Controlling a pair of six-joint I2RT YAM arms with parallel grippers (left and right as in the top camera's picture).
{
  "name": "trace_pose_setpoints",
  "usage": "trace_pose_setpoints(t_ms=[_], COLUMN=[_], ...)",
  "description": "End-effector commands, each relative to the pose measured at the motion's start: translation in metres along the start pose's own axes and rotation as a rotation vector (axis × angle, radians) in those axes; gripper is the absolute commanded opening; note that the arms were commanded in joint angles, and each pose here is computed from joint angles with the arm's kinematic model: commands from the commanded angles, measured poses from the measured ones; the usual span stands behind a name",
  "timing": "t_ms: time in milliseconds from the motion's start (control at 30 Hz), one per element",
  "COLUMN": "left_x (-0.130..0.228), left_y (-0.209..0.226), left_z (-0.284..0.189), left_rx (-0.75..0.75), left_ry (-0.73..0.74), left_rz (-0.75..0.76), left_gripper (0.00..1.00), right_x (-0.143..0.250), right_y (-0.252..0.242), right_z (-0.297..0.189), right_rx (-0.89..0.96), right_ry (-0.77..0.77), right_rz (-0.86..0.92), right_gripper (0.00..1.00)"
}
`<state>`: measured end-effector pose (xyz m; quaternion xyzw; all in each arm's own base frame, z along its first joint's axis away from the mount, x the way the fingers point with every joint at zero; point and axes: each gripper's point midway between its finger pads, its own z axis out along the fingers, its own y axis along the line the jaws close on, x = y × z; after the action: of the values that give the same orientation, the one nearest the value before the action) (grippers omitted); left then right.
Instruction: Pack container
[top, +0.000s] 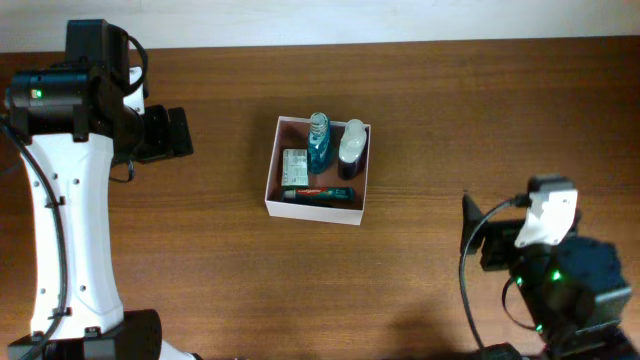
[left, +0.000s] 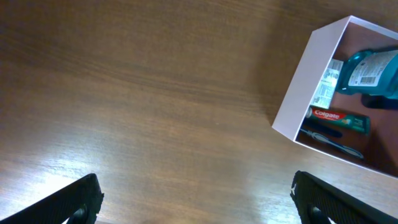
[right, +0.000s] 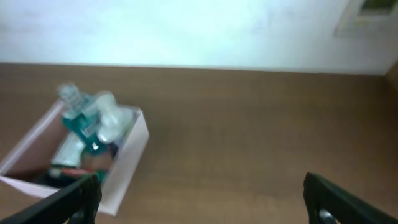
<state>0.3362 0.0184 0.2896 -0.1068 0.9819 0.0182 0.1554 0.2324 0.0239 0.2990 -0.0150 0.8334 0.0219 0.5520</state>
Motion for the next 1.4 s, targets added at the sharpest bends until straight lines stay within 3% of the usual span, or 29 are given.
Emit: trace_pose_setpoints(t_ms=[0, 267, 600, 1367], left_x=[-0.002, -0.002, -0.002, -0.002], left_y=[0.002, 0.002, 0.002, 0.002], left_z=[-0.003, -0.003, -0.003, -0.003], left_rx=[-0.005, -0.005, -0.005, -0.005], left_ry=[-0.013, -0.013, -0.013, -0.013], left_rz=[-0.005, -0.005, -0.005, -0.005], left_gripper=[0.99, 0.99, 0.99, 0.99], right_x=[0.050, 0.130, 0.176, 0.177], right_y=[0.006, 0.011, 0.011, 0.011], right_z=[0.013, 0.036, 0.054, 0.054], right_rx=[-0.083, -0.164, -0.164, -0.166], right_ry=[0.017, -0.038, 0.002, 0.003], right_rz=[0.044, 0.081, 0.085, 0.085], right_gripper=[0.99, 0.99, 0.99, 0.99])
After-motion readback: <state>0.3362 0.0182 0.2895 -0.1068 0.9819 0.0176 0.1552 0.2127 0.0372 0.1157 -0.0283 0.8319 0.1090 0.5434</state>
